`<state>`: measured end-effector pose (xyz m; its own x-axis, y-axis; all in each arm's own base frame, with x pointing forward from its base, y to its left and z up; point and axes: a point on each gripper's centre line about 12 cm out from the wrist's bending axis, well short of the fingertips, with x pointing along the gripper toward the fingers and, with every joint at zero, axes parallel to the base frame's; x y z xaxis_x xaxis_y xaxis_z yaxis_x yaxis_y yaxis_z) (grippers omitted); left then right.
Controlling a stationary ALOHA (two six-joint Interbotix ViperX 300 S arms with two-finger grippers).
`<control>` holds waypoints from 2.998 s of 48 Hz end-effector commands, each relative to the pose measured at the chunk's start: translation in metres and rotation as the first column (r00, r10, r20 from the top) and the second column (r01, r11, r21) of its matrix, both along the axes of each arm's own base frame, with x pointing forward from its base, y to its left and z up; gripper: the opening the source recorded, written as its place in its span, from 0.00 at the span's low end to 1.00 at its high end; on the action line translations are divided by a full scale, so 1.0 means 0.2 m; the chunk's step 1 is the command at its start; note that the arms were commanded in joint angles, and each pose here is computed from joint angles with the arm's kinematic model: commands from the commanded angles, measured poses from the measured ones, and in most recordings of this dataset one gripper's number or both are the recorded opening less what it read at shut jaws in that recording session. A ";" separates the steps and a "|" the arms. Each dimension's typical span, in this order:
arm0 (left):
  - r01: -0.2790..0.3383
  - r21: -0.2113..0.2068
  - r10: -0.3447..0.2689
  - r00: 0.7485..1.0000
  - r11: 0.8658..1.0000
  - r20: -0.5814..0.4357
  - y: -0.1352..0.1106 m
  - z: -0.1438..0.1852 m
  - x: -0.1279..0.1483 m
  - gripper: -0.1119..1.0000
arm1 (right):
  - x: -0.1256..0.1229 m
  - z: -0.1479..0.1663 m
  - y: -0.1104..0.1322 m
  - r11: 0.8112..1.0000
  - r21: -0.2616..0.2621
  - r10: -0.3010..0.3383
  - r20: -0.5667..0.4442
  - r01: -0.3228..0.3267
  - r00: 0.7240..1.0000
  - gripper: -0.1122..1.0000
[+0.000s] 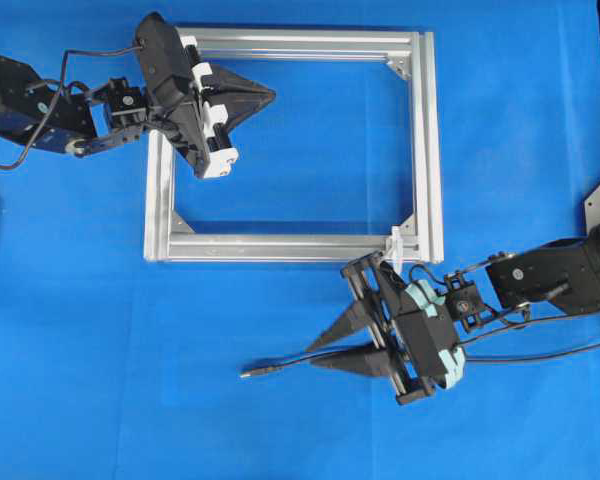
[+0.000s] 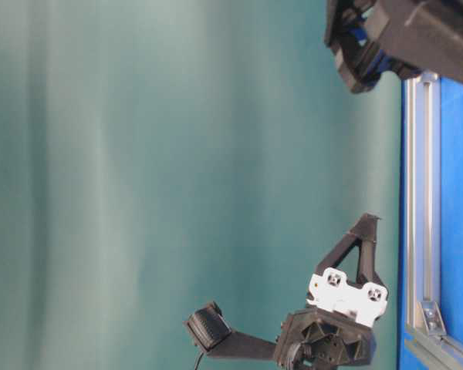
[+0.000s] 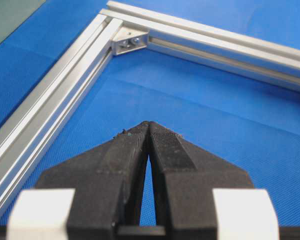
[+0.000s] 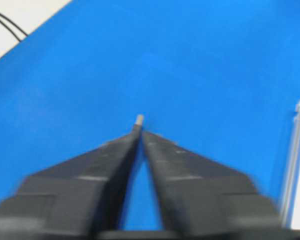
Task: Insert the wire through the string loop located on the right side.
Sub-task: 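Open the right gripper and lower it over the black USB cable plug end, then close the right gripper on the cable just behind the USB plug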
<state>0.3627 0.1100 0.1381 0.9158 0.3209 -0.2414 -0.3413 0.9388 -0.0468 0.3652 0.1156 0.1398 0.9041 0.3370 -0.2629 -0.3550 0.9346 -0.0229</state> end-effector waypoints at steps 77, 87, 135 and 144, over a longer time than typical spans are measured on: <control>0.002 0.014 -0.002 0.999 1.000 0.036 0.00 0.06 0.00 0.10 | 0.17 -0.32 0.04 0.991 0.069 -0.107 -0.137 0.117 0.985 0.55; 0.002 0.014 -0.002 0.999 1.000 0.036 0.00 0.06 0.00 0.10 | 0.16 -0.32 0.04 0.991 0.066 -0.106 -0.142 0.116 0.984 0.11; 0.007 0.011 -0.008 0.999 1.000 0.034 -0.01 0.06 -0.01 0.10 | 0.15 0.17 0.04 0.993 0.066 -0.093 -0.134 0.102 0.987 0.06; 0.007 0.011 -0.008 0.999 1.000 0.034 -0.01 0.06 -0.01 0.10 | 0.15 0.16 0.04 0.993 0.062 -0.092 -0.139 0.101 0.986 0.06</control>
<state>0.3593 0.1077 0.1348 0.9142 0.3163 -0.2533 -0.3377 0.9402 -0.0451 0.3915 0.1225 0.1557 0.8746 0.2640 -0.4068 -0.2514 0.9641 0.0851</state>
